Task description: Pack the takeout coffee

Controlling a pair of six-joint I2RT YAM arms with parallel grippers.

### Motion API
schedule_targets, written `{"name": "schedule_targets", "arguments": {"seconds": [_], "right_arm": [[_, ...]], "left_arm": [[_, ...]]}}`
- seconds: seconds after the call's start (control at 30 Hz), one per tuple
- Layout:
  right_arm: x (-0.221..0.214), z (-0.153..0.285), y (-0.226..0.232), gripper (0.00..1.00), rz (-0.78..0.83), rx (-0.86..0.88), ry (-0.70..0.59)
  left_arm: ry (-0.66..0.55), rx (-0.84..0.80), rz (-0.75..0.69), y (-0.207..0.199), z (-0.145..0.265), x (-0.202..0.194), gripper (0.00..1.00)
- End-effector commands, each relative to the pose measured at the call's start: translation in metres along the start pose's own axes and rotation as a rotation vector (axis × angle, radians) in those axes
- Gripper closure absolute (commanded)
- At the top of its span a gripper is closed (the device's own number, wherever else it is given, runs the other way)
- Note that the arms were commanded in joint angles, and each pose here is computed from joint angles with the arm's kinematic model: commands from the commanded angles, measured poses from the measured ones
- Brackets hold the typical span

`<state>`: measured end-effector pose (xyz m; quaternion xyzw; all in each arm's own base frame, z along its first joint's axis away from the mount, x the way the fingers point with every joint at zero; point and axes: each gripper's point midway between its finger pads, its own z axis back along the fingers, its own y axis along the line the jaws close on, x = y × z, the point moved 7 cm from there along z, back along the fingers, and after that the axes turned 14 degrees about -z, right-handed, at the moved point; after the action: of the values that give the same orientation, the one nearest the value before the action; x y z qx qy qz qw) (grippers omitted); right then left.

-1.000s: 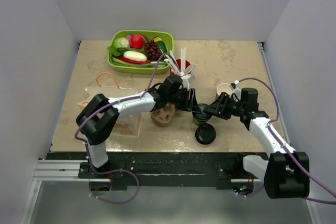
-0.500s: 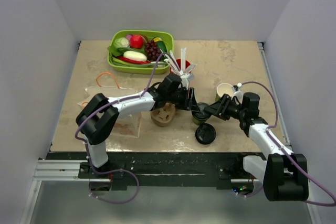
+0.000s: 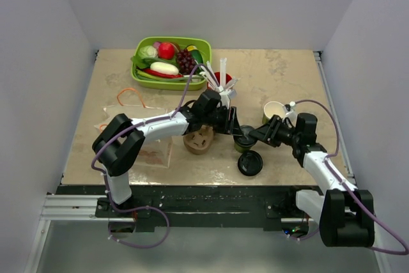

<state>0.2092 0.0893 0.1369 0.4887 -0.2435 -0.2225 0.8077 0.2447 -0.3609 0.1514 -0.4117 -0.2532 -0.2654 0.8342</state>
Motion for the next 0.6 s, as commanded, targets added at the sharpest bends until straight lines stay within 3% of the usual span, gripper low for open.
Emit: {"name": "schedule_targets", "arguments": {"seconds": [0.0,0.07,0.1,0.13,0.2,0.27,0.37,0.57], "right_arm": [[-0.008,0.012,0.014,1.00,0.025,-0.060,0.111],[0.009,0.017,0.019,0.95,0.125,-0.158,0.026],[0.010,0.021,0.020,0.89,0.125,-0.195,0.013],[0.015,0.023,0.026,0.74,0.141,-0.198,-0.015],[0.015,0.027,0.036,0.64,0.160,-0.161,-0.037],[0.020,0.032,0.047,0.66,0.187,-0.148,-0.072],[0.030,0.042,0.060,0.80,0.211,-0.191,-0.157],[0.038,0.045,0.048,0.77,0.183,-0.323,-0.213]], "left_arm": [[0.022,0.040,-0.032,0.007,-0.010,-0.008,0.69],[0.016,0.039,-0.044,0.007,-0.010,-0.006,0.69],[0.015,0.039,-0.046,0.007,-0.010,-0.005,0.69],[0.013,0.037,-0.051,0.006,-0.010,-0.004,0.69],[0.034,0.053,-0.051,0.008,-0.008,-0.006,0.69],[0.037,0.061,-0.057,0.008,-0.008,-0.005,0.69],[0.039,0.076,-0.068,0.008,-0.007,-0.004,0.69],[0.043,0.071,-0.078,0.008,-0.008,-0.003,0.69]]}}
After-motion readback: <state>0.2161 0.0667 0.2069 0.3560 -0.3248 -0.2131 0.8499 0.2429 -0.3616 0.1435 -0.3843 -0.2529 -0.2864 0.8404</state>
